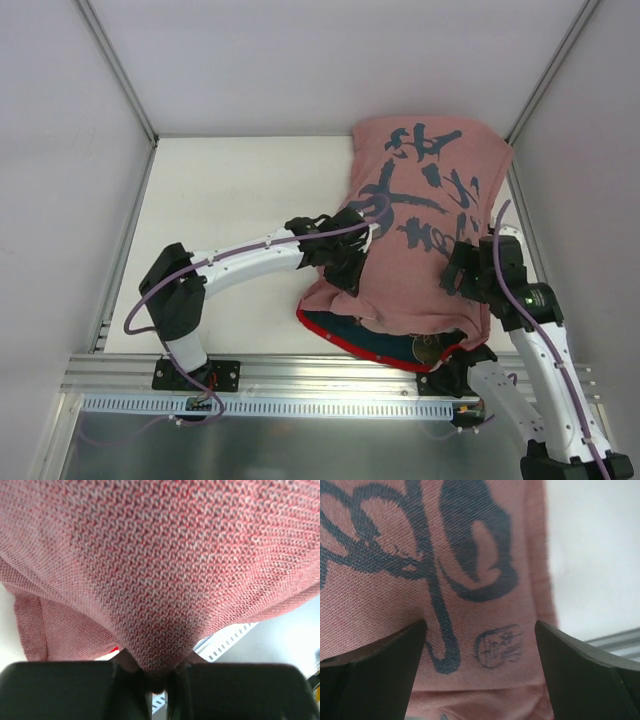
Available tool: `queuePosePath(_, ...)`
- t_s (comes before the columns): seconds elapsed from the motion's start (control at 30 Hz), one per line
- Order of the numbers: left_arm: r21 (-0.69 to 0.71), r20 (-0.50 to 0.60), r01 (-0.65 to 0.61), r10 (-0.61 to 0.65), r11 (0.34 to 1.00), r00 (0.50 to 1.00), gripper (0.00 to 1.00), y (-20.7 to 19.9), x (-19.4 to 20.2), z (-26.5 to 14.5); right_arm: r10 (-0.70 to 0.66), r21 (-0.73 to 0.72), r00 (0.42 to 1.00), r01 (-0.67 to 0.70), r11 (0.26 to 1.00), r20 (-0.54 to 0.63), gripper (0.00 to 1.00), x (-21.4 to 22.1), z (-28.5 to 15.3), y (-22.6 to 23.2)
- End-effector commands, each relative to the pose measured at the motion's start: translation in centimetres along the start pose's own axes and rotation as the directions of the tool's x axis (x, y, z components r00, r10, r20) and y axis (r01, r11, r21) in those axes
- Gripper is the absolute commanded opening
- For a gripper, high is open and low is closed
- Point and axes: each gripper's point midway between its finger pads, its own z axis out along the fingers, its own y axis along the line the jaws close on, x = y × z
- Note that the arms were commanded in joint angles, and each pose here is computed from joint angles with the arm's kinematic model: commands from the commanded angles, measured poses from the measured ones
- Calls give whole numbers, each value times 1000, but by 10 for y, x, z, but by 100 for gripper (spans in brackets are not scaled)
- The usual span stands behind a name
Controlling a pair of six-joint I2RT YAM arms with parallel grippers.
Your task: Remove the pillowcase from the pillow
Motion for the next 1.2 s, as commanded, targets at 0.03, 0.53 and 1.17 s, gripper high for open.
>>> queuePosePath(0.03, -5, 156, 4, -3, 1000, 988, 0, 2, -33, -37, 55, -344, 989, -100, 934, -140, 64, 25, 18, 79)
queuePosePath(0.53, 90, 462, 270, -280, 959, 841, 15, 91, -129, -157, 118, -638, 992, -113, 762, -36, 1, 3, -45, 225)
queuePosePath(1.17, 250, 493, 661, -680, 708, 542, 62, 118, 6, -153, 126, -649, 992, -86, 756, 16, 1, -30, -45, 266)
